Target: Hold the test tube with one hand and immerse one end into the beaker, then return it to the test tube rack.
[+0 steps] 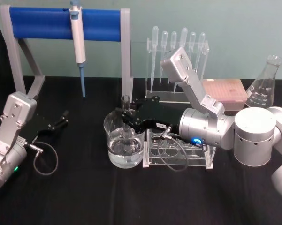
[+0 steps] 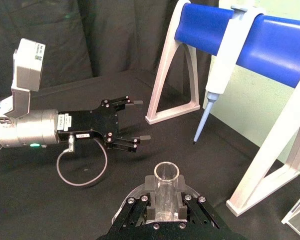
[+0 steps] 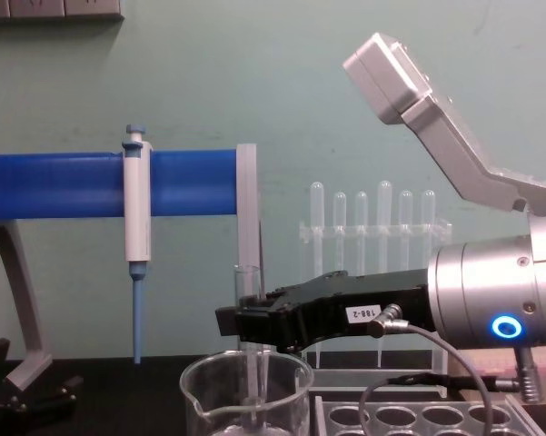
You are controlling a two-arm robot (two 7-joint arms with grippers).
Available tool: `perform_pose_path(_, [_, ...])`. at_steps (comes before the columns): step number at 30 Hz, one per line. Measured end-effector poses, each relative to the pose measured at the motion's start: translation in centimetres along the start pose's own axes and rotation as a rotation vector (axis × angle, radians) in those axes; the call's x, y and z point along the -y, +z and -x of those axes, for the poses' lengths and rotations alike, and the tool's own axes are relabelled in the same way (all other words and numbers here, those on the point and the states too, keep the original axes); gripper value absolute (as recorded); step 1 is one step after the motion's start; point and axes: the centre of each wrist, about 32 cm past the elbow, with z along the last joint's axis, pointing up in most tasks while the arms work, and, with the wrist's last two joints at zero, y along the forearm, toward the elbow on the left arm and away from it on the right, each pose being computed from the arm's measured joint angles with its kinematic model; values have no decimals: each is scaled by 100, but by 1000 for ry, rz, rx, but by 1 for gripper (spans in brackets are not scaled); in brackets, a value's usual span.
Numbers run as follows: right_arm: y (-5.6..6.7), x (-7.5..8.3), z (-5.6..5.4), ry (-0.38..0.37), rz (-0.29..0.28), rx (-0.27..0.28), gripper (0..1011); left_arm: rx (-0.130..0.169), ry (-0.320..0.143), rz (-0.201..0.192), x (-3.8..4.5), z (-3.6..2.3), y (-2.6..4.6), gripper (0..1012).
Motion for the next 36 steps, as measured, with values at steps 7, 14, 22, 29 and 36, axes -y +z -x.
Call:
perform_pose_path(7, [0,0,0,0,0,0,224,0,0,0,0,0,0,1000])
perform_pose_path(14, [0,0,0,0,0,0,224,0,0,0,0,0,0,1000])
perform_pose_path(22, [0,0,0,0,0,0,224,0,0,0,0,0,0,1000])
perform_pose_path(29, [0,0,0,0,0,0,224,0,0,0,0,0,0,1000])
perform_pose_path(36, [0,0,0,0,0,0,224,0,0,0,0,0,0,1000])
